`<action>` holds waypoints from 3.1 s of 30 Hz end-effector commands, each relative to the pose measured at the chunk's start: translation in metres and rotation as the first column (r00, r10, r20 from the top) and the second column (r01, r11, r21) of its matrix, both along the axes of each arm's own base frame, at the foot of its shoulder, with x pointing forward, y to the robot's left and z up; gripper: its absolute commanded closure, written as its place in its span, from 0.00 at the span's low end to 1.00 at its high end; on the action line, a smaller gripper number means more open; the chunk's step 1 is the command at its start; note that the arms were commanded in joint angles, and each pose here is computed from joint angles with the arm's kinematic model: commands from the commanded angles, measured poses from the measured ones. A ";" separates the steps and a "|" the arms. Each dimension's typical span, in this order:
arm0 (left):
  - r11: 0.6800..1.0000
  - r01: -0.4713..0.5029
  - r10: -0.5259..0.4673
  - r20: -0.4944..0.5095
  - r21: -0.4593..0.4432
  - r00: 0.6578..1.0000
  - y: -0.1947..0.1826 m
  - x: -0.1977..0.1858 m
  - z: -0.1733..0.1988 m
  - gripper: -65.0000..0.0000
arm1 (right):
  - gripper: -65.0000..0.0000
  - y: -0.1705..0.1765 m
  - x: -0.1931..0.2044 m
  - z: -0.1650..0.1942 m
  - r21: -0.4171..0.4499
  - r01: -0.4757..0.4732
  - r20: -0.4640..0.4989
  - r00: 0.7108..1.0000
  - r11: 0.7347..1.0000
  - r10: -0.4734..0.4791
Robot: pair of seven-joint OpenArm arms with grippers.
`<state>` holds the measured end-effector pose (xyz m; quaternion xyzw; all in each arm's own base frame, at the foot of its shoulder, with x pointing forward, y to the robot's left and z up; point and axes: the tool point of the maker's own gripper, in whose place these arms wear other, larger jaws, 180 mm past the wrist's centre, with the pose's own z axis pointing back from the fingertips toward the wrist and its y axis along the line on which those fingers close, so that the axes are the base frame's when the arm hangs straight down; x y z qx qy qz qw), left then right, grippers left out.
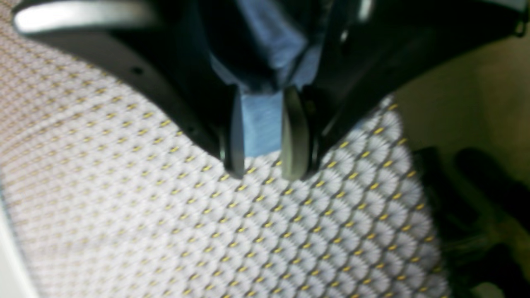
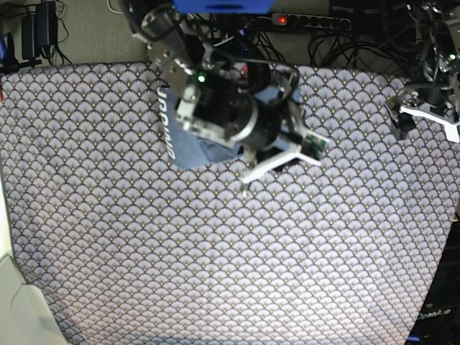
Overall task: Fold the T-shirt properly
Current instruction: 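Release the shirt and lift the right gripper away, then grasp the folded bundle edge with the right gripper and fold it over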
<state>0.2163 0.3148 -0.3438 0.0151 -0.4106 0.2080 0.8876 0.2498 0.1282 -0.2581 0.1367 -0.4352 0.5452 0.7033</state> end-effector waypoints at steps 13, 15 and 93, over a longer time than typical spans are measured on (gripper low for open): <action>1.000 0.005 -0.005 0.009 0.016 1.000 0.002 -0.003 0.004 0.03 | 0.74 -0.186 0.110 0.024 -0.015 0.508 0.123 0.856 0.861 -0.503; 1.000 0.002 -0.002 0.009 0.015 1.000 0.001 -0.004 0.003 0.03 | 0.74 -0.212 0.097 0.001 -0.069 0.546 0.091 0.837 0.835 -0.540; 1.000 0.005 -0.006 0.029 0.012 1.000 0.000 0.001 0.009 0.03 | 0.51 -0.054 0.028 -0.062 0.052 0.147 -0.119 0.983 0.988 -0.140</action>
